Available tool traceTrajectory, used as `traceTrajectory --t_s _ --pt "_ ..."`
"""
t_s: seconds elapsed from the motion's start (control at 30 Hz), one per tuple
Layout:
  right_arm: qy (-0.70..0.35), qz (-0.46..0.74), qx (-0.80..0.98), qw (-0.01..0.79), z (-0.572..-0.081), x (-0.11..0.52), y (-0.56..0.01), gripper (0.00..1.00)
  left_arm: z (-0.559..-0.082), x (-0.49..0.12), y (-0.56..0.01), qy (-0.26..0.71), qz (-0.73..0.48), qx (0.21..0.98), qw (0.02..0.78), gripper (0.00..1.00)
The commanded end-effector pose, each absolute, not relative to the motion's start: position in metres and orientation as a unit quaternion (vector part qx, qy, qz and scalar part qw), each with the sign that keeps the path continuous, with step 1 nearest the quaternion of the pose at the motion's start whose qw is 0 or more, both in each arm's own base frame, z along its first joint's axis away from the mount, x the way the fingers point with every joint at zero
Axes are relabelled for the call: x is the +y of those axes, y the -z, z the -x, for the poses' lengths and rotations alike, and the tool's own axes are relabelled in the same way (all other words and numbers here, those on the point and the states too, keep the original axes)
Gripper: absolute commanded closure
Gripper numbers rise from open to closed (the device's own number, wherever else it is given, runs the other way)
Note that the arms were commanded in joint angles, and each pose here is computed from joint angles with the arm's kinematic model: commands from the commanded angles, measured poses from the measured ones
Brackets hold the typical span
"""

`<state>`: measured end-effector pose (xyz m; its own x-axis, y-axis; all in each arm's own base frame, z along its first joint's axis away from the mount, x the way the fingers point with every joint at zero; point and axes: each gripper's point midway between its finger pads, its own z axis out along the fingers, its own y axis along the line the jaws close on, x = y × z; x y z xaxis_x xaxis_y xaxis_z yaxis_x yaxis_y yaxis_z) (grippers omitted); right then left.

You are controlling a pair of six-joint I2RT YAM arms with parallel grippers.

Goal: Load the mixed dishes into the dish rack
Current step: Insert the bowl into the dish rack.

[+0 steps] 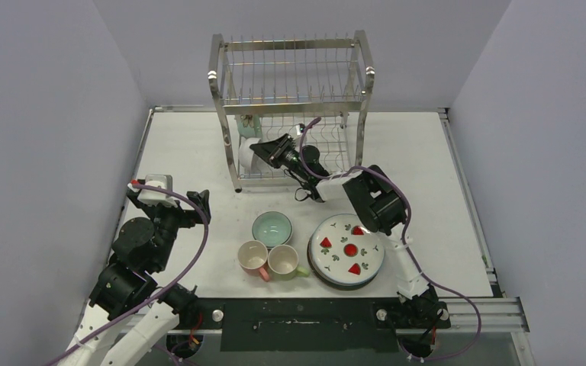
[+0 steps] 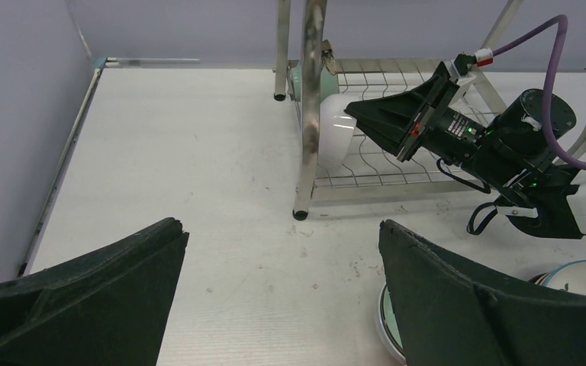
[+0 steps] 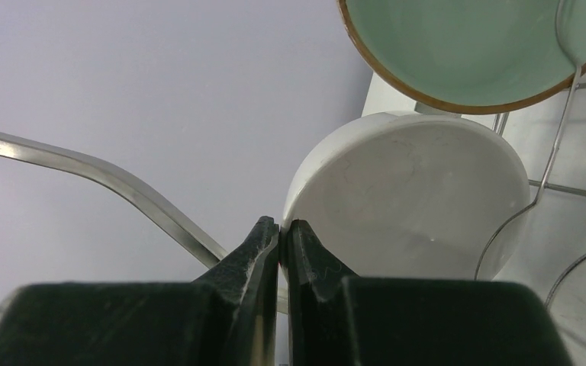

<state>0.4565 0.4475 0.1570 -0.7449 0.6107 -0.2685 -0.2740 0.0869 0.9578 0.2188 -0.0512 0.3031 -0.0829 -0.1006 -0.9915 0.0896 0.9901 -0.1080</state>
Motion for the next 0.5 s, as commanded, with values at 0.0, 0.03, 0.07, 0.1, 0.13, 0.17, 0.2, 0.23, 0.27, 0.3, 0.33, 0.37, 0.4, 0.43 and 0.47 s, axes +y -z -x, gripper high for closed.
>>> traceTrajectory --t_s 0.0,0.03,0.07,0.1,0.13,0.17,0.2,0.23,0.27,0.3,0.33,0.37,0.4,0.43,0.47 --pt "-0.687 -0.105 0.626 0.353 -0.452 0.441 -0.188 1.0 -0.219 -0.053 -0.324 0.083 0.008 0.713 0.697 0.03" --pt "-0.683 -0.106 0.63 0.354 -0.452 0.44 -0.185 1.0 -0.219 -0.053 -0.324 0.083 0.008 0.713 0.696 0.03" --pt "-0.681 -0.104 0.632 0.355 -0.451 0.44 -0.185 0.96 -0.219 -0.053 -0.324 0.083 0.008 0.713 0.696 0.03" --pt "-0.677 -0.104 0.636 0.355 -0.45 0.439 -0.183 0.92 -0.219 -0.052 -0.324 0.082 0.008 0.713 0.696 0.03" --pt "-0.676 -0.103 0.636 0.356 -0.449 0.438 -0.184 0.88 -0.219 -0.053 -0.324 0.083 0.008 0.713 0.696 0.03" --pt "-0.676 -0.103 0.636 0.357 -0.449 0.437 -0.186 0.84 -0.219 -0.053 -0.324 0.083 0.008 0.713 0.696 0.03" --pt "-0.675 -0.103 0.637 0.357 -0.448 0.436 -0.185 0.78 -0.219 -0.053 -0.324 0.083 0.008 0.713 0.696 0.03" --pt "-0.676 -0.102 0.637 0.357 -0.447 0.435 -0.187 0.73 -0.219 -0.053 -0.323 0.083 0.007 0.714 0.696 0.03" --pt "-0.675 -0.103 0.636 0.358 -0.447 0.434 -0.188 0.67 -0.219 -0.053 -0.324 0.082 0.008 0.714 0.696 0.03" --pt "-0.675 -0.103 0.636 0.36 -0.447 0.433 -0.19 0.63 -0.219 -0.053 -0.324 0.082 0.008 0.713 0.696 0.03" --pt "-0.674 -0.102 0.636 0.362 -0.446 0.432 -0.193 0.58 -0.22 -0.053 -0.323 0.082 0.008 0.714 0.695 0.03" --pt "-0.671 -0.103 0.637 0.365 -0.446 0.431 -0.194 0.55 -0.219 -0.053 -0.323 0.082 0.007 0.714 0.695 0.03" --pt "-0.668 -0.102 0.639 0.368 -0.445 0.429 -0.195 0.53 -0.219 -0.053 -0.323 0.082 0.008 0.714 0.695 0.03" --pt "-0.665 -0.101 0.641 0.37 -0.445 0.428 -0.197 0.51 -0.22 -0.053 -0.323 0.081 0.007 0.714 0.695 0.03" --pt "-0.661 -0.1 0.643 0.374 -0.445 0.427 -0.197 0.5 -0.22 -0.053 -0.323 0.082 0.008 0.714 0.695 0.03"
